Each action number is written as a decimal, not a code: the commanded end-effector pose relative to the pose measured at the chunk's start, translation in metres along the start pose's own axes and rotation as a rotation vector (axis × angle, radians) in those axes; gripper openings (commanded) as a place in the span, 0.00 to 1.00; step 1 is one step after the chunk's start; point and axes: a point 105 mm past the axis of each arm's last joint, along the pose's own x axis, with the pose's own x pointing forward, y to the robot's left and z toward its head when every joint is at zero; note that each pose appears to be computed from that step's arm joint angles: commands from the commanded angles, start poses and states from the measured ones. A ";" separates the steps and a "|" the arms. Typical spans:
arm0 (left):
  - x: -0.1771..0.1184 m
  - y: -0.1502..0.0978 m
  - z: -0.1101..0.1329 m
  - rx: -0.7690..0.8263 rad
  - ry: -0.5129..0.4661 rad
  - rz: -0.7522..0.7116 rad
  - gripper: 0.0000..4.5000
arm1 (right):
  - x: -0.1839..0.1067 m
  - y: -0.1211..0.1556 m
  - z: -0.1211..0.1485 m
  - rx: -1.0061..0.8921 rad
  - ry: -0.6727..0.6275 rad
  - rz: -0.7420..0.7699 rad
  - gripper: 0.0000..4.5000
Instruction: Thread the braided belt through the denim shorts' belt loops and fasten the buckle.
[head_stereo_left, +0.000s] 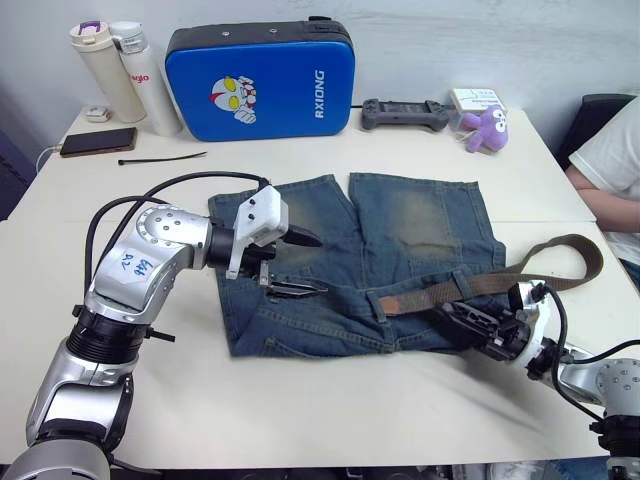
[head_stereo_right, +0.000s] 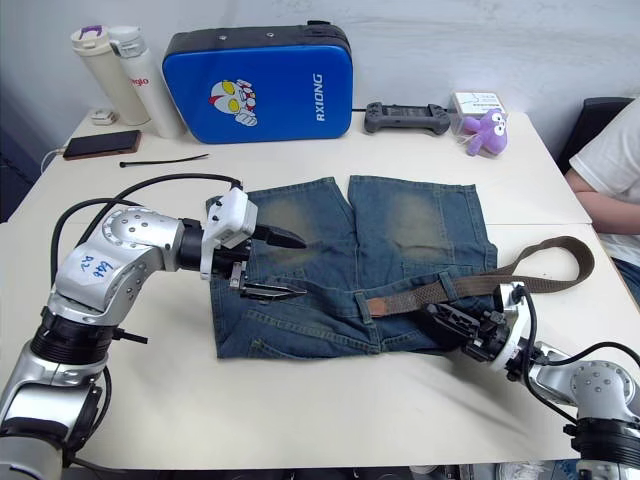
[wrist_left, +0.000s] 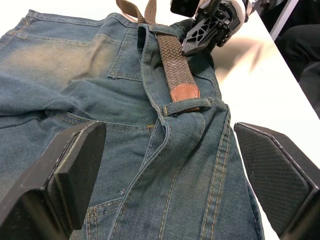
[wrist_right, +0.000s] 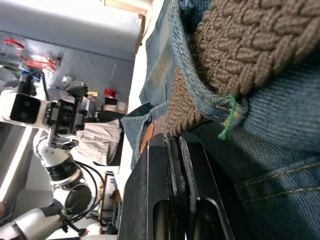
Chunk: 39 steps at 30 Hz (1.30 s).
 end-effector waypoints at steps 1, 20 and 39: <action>-0.001 -0.003 0.008 0.049 0.005 -0.002 1.00 | 0.002 -0.024 -0.017 0.041 0.026 -0.102 0.02; 0.004 -0.004 0.007 0.045 -0.007 -0.008 1.00 | 0.062 -0.005 -0.089 -0.035 0.186 -0.129 0.02; 0.006 -0.006 0.006 0.046 -0.019 0.002 1.00 | 0.109 0.038 -0.109 -0.212 0.340 -0.100 0.02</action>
